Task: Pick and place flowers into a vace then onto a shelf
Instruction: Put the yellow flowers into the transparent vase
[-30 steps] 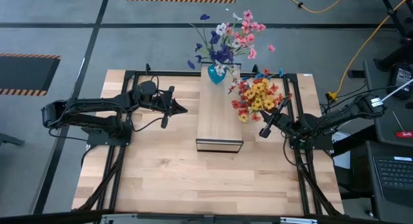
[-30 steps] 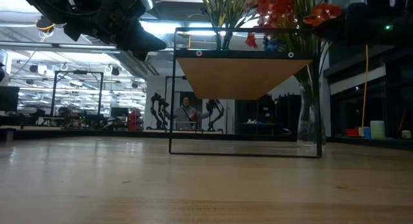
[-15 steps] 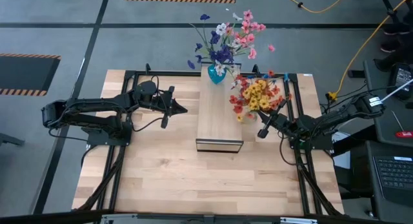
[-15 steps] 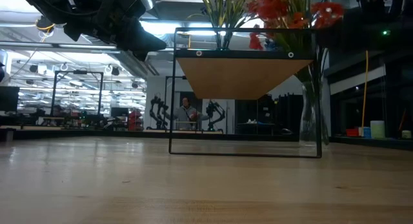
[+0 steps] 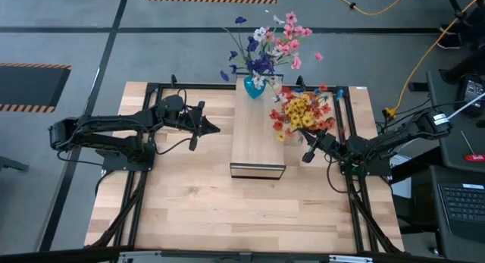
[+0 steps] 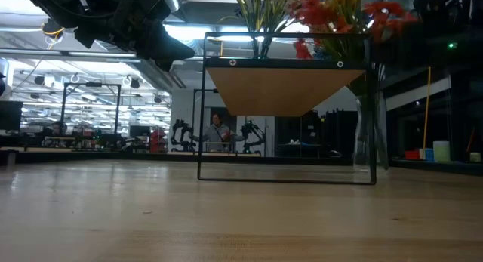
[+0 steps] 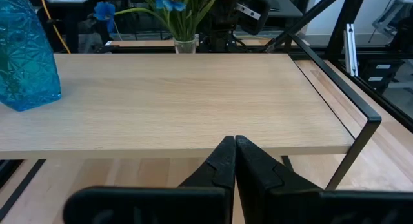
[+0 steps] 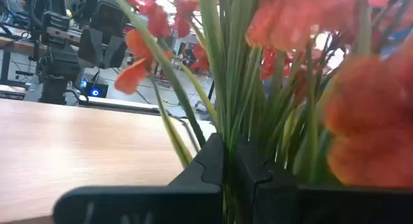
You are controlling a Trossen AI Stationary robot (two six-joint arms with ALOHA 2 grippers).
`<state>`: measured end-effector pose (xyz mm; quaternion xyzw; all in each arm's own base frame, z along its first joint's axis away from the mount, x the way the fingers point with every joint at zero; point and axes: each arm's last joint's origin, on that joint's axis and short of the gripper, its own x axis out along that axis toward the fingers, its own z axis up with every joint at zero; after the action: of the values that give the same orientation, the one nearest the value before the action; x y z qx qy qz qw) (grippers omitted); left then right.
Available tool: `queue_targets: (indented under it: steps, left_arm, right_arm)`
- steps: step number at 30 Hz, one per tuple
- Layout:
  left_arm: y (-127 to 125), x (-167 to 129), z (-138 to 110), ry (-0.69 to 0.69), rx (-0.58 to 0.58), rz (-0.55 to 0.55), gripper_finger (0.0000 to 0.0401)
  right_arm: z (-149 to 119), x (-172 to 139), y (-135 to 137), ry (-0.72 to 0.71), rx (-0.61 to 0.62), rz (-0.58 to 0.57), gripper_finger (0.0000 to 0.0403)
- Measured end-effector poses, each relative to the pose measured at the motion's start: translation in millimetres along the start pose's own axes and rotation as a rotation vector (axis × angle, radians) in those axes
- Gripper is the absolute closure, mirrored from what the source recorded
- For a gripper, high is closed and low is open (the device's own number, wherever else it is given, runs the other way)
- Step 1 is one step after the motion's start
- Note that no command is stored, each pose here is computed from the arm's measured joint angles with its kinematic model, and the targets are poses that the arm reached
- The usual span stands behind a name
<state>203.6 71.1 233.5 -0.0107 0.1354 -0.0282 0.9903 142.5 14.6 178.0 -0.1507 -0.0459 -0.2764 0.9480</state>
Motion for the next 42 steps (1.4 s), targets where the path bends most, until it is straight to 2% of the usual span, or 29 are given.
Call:
queue_targets:
  steps: [7, 19, 27, 42]
  left_arm:
    - [0.0, 0.0, 0.0, 0.0, 0.0, 0.0, 0.0397]
    - [0.0, 0.0, -0.1, 0.0, 0.0, 0.0, 0.0396]
    - [0.1, 0.0, 0.0, 0.0, 0.0, 0.0, 0.0397]
    - [0.0, 0.0, 0.0, 0.0, -0.007, 0.0, 0.0393]
  right_arm:
    - [0.4, -0.1, -0.3, -0.002, 0.0, -0.004, 0.0394]
    - [2.8, -0.2, -1.5, -0.021, 0.019, -0.013, 0.0342]
    - [6.2, 2.5, -1.0, -0.008, 0.039, -0.037, 0.0339]
    - [13.4, 8.2, 3.6, 0.077, -0.014, -0.104, 0.0338]
